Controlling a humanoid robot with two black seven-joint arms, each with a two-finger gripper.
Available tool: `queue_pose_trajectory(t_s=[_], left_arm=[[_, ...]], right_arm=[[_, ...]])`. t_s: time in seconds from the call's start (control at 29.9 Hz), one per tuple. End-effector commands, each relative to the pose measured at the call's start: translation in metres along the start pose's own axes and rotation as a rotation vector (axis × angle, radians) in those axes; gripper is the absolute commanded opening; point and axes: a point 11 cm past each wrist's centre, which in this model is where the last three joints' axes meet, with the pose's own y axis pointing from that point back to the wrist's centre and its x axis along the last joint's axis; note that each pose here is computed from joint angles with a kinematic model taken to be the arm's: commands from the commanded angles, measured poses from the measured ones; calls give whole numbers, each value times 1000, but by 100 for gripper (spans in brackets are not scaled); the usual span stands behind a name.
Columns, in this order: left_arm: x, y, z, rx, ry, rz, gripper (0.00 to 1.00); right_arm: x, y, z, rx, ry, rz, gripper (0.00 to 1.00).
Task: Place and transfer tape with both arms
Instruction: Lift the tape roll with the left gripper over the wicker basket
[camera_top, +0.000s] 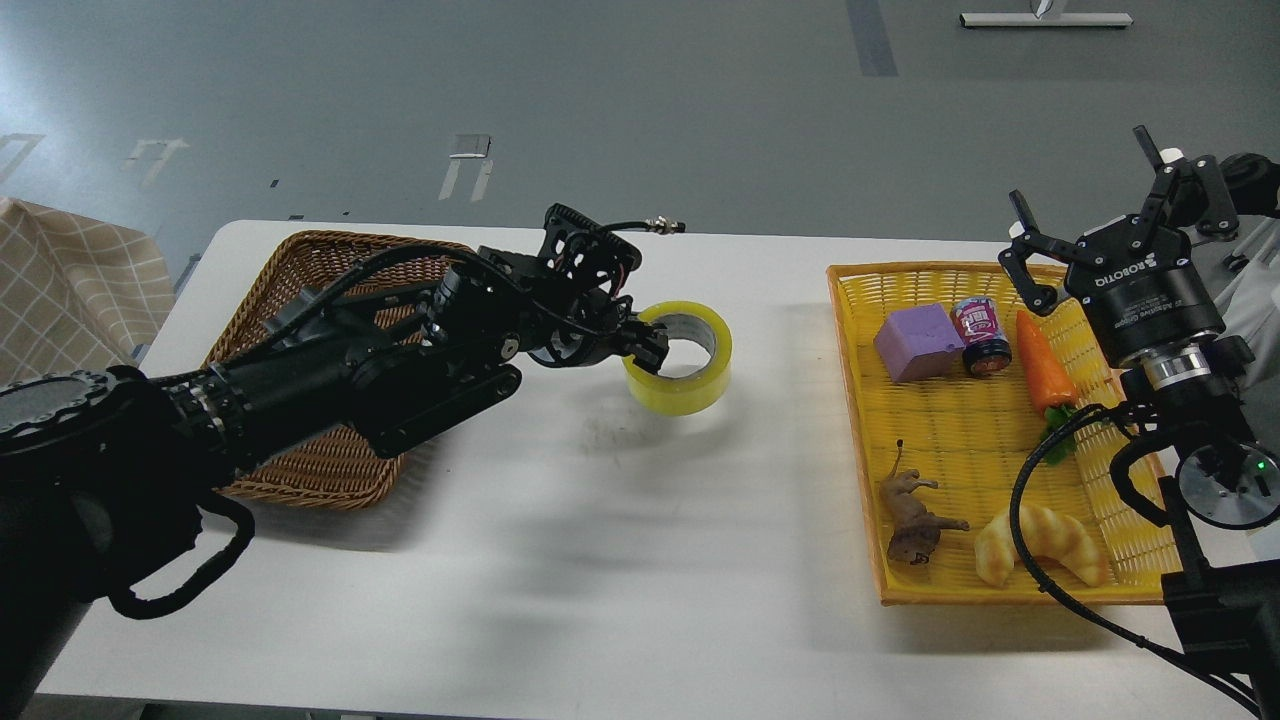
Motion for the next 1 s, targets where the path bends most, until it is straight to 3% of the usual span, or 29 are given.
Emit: queue_pose_trajectory(t_s=[0.0, 0.53, 0.97], left_arm=[[19, 14, -19, 32, 4, 33, 0], [26, 87, -138, 256, 95, 79, 0], [-28, 120, -197, 378, 170, 9, 0]], right_arm=[[-1, 0, 0, 0, -1, -2, 100], [-7, -6, 3, 7, -15, -17, 100], [-9, -8, 9, 5, -30, -21, 100]])
